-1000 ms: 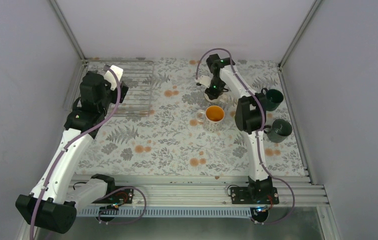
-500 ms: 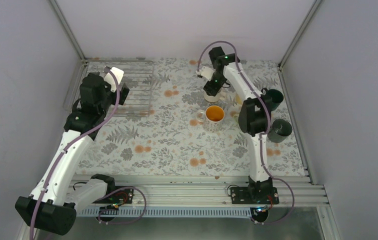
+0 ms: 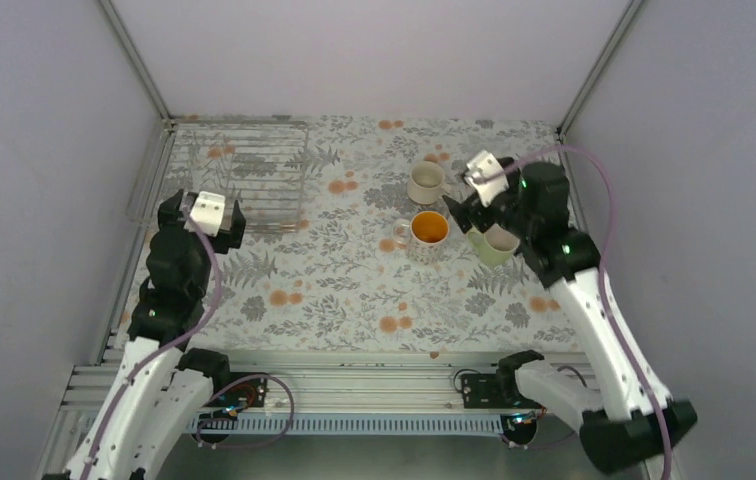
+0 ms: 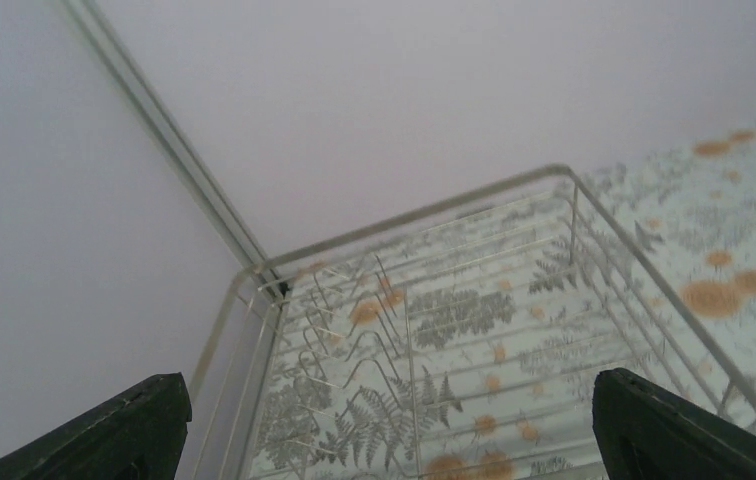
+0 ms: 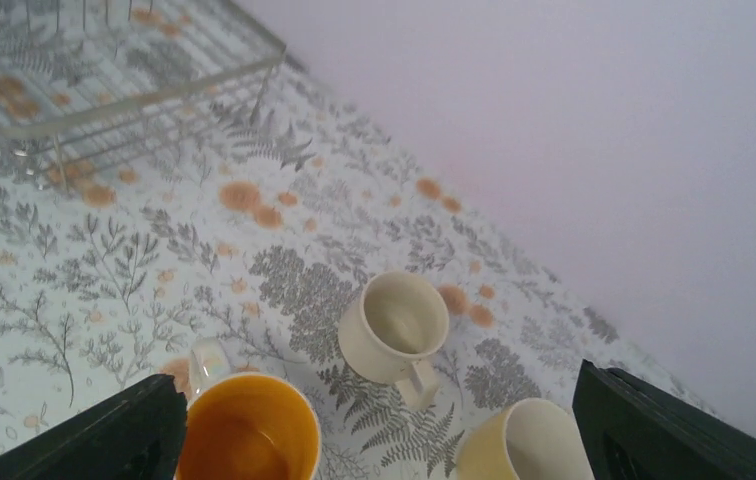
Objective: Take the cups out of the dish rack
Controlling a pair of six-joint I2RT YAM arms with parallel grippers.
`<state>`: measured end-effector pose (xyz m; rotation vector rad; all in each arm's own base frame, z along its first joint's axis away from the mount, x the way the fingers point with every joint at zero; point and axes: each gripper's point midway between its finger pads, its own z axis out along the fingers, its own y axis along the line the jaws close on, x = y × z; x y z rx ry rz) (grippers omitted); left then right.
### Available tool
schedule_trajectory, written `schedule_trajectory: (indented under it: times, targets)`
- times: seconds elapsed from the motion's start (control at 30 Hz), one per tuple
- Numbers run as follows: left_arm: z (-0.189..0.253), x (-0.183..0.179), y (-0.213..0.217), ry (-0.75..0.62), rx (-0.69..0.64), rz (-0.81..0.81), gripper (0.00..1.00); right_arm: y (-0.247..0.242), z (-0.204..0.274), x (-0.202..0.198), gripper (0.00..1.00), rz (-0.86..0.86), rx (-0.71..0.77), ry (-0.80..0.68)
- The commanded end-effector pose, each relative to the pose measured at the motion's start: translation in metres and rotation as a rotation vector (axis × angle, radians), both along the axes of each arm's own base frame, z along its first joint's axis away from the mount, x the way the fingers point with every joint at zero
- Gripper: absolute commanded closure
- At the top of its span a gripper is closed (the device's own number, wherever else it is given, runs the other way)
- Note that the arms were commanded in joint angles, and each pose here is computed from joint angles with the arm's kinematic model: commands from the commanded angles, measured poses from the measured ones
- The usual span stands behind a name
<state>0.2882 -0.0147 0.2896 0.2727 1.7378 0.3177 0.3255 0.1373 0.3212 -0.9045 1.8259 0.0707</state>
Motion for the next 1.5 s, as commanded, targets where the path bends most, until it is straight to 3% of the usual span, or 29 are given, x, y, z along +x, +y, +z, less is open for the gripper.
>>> schedule_trajectory:
  times: [0.0,0.23,0.43,0.63,0.8,1.47]
  targets:
    - [0.011,-0.014,0.009,-0.144,-0.122,0.039,0.00,-0.024,0.006,-0.012,0.00,-0.117,0.150,-0.146]
    - [-0.026,-0.038,0.024,-0.194,-0.201,0.107,0.00,-0.106,-0.006,-0.052,0.00,-0.558,0.418,-0.342]
    - [-0.068,-0.035,0.026,-0.134,-0.221,0.129,0.00,-0.094,-0.056,-0.061,0.00,-0.468,0.334,-0.305]
    - [-0.068,-0.038,0.020,-0.146,-0.240,0.089,0.00,-0.098,-0.086,-0.059,0.00,-0.506,0.329,-0.262]
    - [-0.069,-0.041,0.027,-0.170,-0.265,0.127,0.00,-0.077,-0.110,-0.061,0.00,-0.415,0.351,-0.133]
    - [-0.074,-0.043,0.027,-0.179,-0.270,0.125,0.00,-0.068,-0.118,-0.061,0.00,-0.366,0.326,-0.086]
